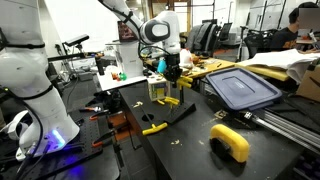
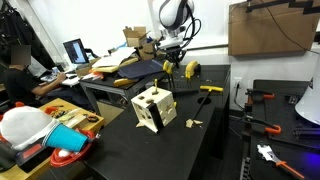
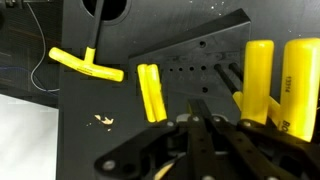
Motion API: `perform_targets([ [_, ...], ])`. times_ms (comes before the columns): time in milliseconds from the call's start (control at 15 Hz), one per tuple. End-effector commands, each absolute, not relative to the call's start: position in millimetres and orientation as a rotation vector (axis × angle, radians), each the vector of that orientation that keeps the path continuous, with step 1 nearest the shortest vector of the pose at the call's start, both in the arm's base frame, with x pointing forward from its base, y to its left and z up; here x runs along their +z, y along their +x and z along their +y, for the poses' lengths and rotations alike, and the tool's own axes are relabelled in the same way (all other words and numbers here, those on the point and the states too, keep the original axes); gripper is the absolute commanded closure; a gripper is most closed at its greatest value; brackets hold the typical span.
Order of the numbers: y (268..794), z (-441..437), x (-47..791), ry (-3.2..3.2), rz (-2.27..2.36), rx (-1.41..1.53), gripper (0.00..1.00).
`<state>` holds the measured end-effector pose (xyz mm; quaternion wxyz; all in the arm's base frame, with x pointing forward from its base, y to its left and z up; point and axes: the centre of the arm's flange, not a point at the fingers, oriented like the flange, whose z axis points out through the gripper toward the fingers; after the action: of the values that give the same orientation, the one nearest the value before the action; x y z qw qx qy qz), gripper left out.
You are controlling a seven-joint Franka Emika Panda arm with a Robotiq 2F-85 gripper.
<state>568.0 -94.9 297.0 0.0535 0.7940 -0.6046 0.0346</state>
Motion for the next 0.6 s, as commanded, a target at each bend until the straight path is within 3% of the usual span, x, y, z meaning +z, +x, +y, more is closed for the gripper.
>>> perform_targets([
  [0,554,-83,308,2.432,-1.897,0.196,1.00],
  [533,562,-61,327,2.528,-1.915,0.297,1.00],
])
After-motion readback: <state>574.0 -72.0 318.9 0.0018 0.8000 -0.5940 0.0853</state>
